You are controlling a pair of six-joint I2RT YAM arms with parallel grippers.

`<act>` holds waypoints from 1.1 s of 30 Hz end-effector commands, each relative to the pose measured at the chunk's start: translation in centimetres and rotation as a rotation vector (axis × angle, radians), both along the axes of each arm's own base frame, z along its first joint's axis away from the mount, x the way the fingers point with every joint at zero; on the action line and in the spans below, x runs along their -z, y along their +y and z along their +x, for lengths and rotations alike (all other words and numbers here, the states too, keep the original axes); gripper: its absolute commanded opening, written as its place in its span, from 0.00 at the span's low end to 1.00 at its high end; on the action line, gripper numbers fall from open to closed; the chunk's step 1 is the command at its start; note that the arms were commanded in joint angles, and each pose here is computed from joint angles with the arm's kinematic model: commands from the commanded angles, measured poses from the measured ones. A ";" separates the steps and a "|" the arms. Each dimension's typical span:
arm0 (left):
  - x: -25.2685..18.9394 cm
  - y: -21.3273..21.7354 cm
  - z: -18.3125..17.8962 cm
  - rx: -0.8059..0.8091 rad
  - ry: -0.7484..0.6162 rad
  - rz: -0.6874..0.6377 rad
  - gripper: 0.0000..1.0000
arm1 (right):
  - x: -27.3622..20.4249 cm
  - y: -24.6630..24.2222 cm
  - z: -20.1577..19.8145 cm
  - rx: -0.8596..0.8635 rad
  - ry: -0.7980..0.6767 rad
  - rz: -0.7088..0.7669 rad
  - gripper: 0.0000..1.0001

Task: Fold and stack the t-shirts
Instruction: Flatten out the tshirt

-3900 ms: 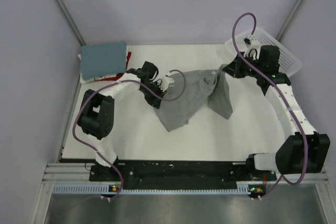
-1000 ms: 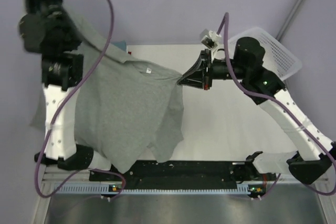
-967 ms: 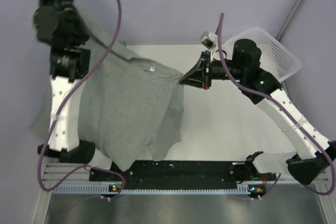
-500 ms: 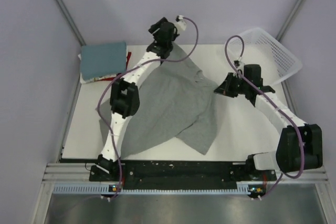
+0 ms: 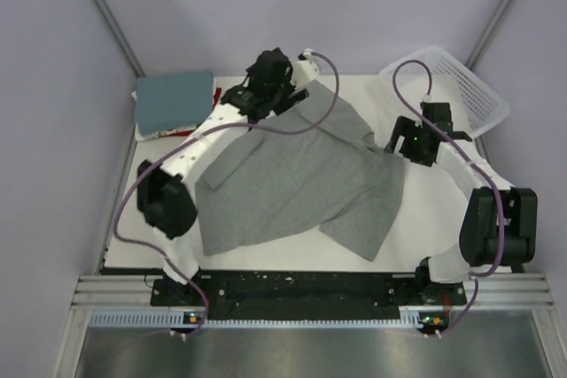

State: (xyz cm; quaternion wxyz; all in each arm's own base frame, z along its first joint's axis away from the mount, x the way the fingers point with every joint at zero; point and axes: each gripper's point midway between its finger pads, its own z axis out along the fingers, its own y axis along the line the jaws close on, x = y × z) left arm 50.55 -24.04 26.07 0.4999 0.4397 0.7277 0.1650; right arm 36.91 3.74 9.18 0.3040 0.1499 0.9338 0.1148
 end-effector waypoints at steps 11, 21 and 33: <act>12.7 12.5 -28.1 0.145 0.700 0.130 0.70 | -8.2 10.5 -11.4 -0.596 -0.072 -0.111 0.84; 20.4 16.0 -36.0 0.314 0.808 0.202 0.76 | -8.6 12.0 -16.6 -1.352 -0.330 -0.305 0.91; 24.2 17.3 -35.9 0.229 0.824 0.241 0.48 | 3.9 8.1 -26.4 -1.991 -0.150 -0.477 0.79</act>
